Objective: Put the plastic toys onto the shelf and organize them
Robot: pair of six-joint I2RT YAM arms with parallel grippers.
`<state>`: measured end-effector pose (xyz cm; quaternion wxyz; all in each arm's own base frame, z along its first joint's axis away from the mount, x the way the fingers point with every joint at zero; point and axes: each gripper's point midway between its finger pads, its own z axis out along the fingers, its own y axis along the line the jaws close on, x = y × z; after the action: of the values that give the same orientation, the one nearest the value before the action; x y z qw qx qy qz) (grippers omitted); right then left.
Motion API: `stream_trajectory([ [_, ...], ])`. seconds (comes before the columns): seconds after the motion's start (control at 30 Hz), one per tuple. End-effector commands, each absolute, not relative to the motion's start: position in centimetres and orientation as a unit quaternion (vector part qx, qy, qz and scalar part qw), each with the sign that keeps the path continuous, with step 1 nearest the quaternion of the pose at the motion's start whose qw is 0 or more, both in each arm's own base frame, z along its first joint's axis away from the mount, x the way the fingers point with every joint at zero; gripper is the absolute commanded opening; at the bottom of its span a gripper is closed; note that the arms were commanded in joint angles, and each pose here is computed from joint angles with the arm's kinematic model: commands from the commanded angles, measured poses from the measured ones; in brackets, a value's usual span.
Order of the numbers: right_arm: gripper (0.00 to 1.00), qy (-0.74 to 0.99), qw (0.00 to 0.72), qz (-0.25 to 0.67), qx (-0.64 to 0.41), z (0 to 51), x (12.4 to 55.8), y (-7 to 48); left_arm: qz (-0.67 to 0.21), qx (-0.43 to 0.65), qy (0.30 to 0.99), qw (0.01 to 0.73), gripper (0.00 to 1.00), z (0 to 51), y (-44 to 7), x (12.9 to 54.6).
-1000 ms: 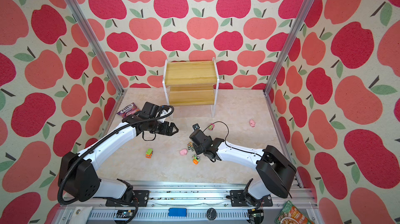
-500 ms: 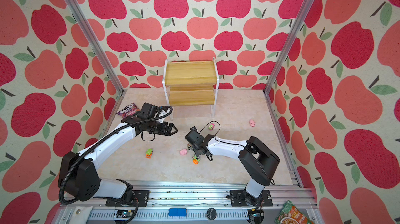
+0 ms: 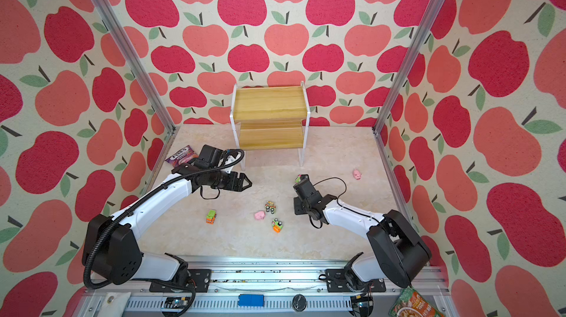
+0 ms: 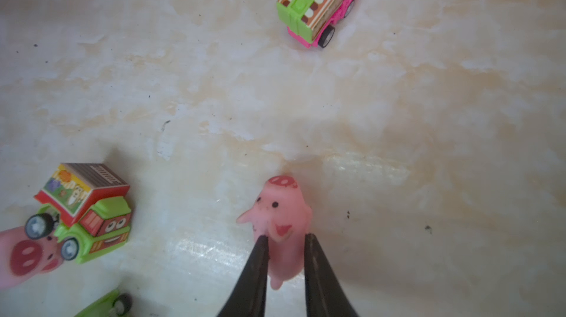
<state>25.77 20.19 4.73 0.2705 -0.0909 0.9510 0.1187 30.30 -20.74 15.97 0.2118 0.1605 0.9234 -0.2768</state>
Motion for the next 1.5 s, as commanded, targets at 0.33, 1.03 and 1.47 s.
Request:
stream_trajectory([
  [0.33, 0.45, 0.943, 0.284, 0.171, 0.007, 6.0, 25.5, 17.7, -0.285, 0.161, 0.920, 0.218, 0.86, 16.3, -20.8, 29.9],
  [1.03, 0.53, 0.963, 0.230, 0.027, -0.135, 3.4, 26.7, 20.5, -0.272, 0.167, 0.920, 0.229, 0.87, 16.7, -20.3, 29.9],
  [1.47, 0.27, 0.950, 0.240, 0.027, -0.199, 3.7, 28.0, 22.3, -0.273, 0.161, 0.918, 0.237, 0.87, 17.1, -19.5, 30.3],
])
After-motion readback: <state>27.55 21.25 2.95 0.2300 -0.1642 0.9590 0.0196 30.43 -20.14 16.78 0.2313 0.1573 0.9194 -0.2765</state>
